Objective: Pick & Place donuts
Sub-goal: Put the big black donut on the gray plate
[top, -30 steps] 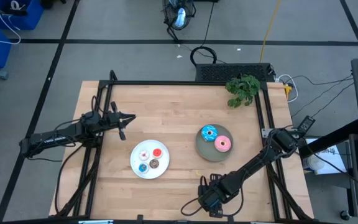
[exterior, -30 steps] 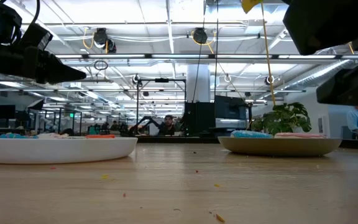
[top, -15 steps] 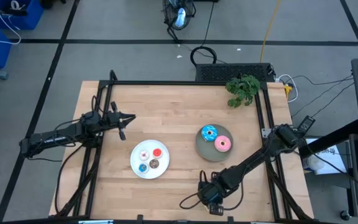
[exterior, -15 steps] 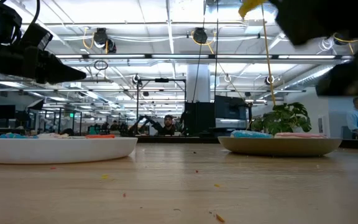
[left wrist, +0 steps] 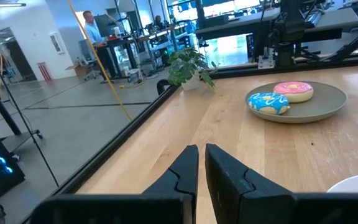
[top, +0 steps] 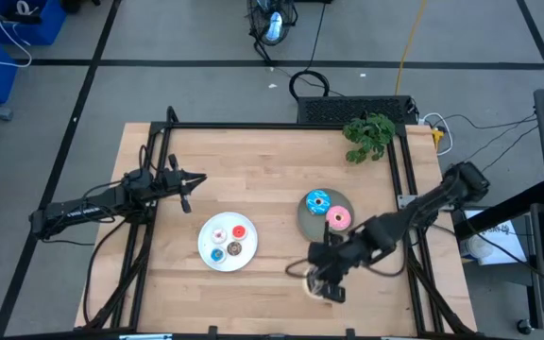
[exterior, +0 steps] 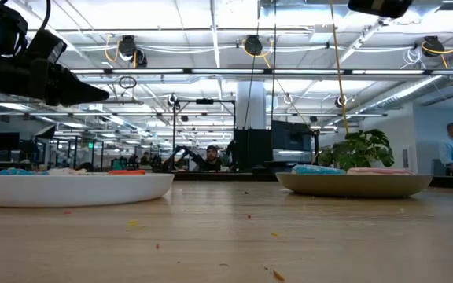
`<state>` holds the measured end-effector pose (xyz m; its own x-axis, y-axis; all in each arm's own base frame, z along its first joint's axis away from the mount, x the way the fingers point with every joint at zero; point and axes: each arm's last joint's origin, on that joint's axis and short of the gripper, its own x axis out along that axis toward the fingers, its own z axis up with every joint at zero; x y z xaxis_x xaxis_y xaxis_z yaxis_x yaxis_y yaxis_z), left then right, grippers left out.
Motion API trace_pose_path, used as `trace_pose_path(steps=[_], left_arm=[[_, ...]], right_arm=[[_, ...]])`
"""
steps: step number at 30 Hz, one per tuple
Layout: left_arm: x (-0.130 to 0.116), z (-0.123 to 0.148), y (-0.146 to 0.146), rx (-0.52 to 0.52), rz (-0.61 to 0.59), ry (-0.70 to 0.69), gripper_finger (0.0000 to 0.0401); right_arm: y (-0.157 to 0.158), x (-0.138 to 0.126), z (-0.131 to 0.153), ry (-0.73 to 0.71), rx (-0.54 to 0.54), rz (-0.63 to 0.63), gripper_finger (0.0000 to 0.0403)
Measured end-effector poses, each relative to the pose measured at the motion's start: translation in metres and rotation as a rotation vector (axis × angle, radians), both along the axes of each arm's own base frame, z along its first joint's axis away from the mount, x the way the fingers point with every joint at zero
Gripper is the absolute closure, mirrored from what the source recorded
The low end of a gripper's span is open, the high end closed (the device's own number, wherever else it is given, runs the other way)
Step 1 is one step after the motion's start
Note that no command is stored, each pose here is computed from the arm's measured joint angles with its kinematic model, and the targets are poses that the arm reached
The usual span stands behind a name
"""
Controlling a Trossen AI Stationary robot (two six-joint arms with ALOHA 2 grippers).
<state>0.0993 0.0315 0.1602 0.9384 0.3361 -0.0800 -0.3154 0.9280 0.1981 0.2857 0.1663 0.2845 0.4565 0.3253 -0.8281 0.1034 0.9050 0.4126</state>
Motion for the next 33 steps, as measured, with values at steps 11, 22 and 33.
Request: trace_pose_path(steps=[11,22,33], left_arm=[[0.000,0.001,0.000,-0.012,0.002,-0.013,0.0364],[0.000,0.000,0.000,-0.015,0.002,-0.010,0.0364],[0.000,0.000,0.000,-0.009,0.001,-0.007,0.0364]], right_arm=[[-0.044,0.006,0.047,0.164,-0.112,-0.080,0.0395],[-0.063,0.015,0.073,0.383,-0.273,-0.162,0.0395],[-0.074,0.024,0.058,0.434,-0.279,-0.110,0.0393]])
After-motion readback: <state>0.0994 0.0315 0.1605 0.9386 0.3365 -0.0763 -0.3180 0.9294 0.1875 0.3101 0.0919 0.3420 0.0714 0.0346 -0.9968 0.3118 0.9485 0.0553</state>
